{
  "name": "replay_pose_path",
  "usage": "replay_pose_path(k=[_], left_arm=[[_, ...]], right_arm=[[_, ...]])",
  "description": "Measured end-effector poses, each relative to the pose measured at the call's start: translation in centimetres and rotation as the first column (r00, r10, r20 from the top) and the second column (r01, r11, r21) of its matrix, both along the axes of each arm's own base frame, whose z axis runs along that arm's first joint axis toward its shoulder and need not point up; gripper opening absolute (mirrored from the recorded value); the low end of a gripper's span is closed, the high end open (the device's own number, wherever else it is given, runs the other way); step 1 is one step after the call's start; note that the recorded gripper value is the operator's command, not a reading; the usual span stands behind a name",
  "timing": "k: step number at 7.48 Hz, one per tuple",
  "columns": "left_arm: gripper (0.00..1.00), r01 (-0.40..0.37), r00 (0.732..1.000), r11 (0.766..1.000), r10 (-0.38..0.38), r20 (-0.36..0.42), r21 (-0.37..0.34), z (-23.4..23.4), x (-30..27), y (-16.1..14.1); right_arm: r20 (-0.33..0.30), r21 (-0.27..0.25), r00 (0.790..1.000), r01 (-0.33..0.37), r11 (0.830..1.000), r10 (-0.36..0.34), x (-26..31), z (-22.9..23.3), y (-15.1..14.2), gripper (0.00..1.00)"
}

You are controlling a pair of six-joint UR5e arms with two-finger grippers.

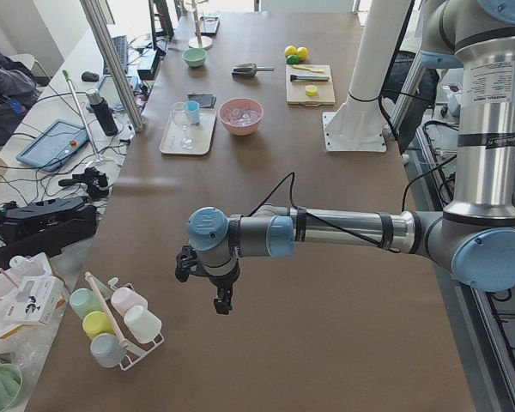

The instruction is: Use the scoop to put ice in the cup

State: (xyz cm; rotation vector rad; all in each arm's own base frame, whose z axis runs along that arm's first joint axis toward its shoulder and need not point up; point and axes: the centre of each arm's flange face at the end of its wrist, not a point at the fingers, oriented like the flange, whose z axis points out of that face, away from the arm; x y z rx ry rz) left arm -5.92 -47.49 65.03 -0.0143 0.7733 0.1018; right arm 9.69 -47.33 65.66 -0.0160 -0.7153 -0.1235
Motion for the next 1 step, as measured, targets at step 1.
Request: replay_pose_path(k=[1], left_arm=[[0.99,-0.001,1.000,1.000,0.001,0.000,0.000,0.04,0.00,0.00]], right_arm=[[-0.001,-0.001,1.000,0.000,1.000,0.000,0.02,0.08,0.06,1.00]])
